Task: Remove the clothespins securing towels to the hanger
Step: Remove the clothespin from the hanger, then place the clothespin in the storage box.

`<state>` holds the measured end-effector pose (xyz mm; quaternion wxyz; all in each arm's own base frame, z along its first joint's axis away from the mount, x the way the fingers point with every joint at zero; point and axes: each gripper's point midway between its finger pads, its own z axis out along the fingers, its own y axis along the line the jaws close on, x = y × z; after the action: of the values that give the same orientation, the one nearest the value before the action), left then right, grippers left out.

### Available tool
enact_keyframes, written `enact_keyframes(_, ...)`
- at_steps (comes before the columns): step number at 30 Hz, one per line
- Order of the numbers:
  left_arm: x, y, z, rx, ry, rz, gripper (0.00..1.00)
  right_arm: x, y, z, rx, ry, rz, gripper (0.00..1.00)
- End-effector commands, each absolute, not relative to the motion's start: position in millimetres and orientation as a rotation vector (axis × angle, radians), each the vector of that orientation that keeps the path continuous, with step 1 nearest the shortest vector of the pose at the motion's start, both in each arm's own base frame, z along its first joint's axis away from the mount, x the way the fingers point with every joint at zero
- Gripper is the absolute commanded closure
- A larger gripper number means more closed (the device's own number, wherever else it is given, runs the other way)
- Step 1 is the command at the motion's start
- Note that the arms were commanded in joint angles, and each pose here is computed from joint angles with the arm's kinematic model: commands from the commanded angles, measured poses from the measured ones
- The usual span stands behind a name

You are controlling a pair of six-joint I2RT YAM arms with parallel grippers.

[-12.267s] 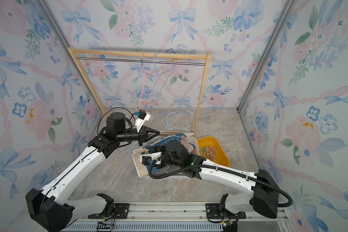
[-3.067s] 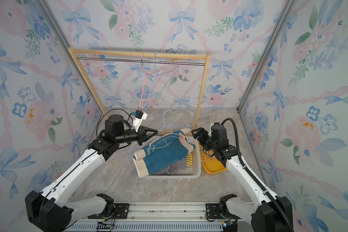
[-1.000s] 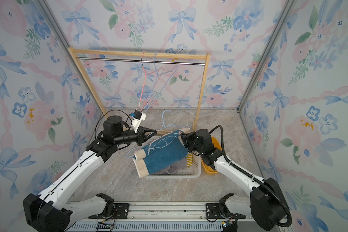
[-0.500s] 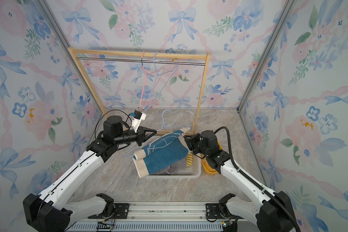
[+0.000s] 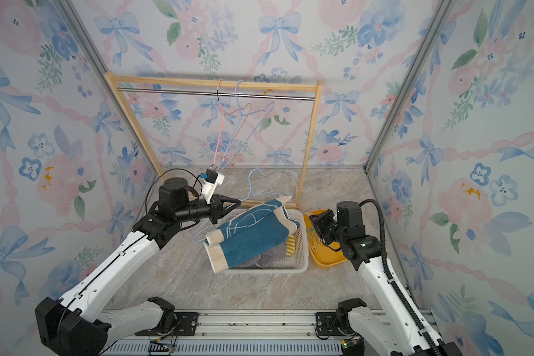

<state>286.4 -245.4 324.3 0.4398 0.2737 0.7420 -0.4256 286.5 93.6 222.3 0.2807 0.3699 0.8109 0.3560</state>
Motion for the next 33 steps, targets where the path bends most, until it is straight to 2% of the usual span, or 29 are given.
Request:
enact_keyframes(1, 285, -247, 328, 0.705, 1.805, -1.051, 1.00, 270, 63, 208, 0.915, 2.313, 0.720, 0.94)
enact_keyframes(7, 281, -249, 330, 0.719, 1.797, -1.063, 1.00, 282, 52, 172, 0.821, 2.535, 0.557, 0.93)
enact_keyframes(16, 278, -249, 332, 0.729, 1.784, -1.062, 1.00, 292, 52, 121, 0.526, 2.894, 0.297, 0.92)
enact_keyframes(25, 277, -250, 331, 0.733, 1.785, -1.062, 1.00, 296, 62, 95, 0.322, 3.094, 0.227, 0.87)
enact_keyframes(28, 277, -250, 331, 0.732, 1.785, -1.061, 1.00, 295, 64, 85, 0.290, 3.138, 0.214, 0.82)
enact_keyframes(33, 276, -250, 331, 0.733, 1.784, -1.060, 1.00, 293, 68, 72, 0.241, 3.206, 0.207, 0.82)
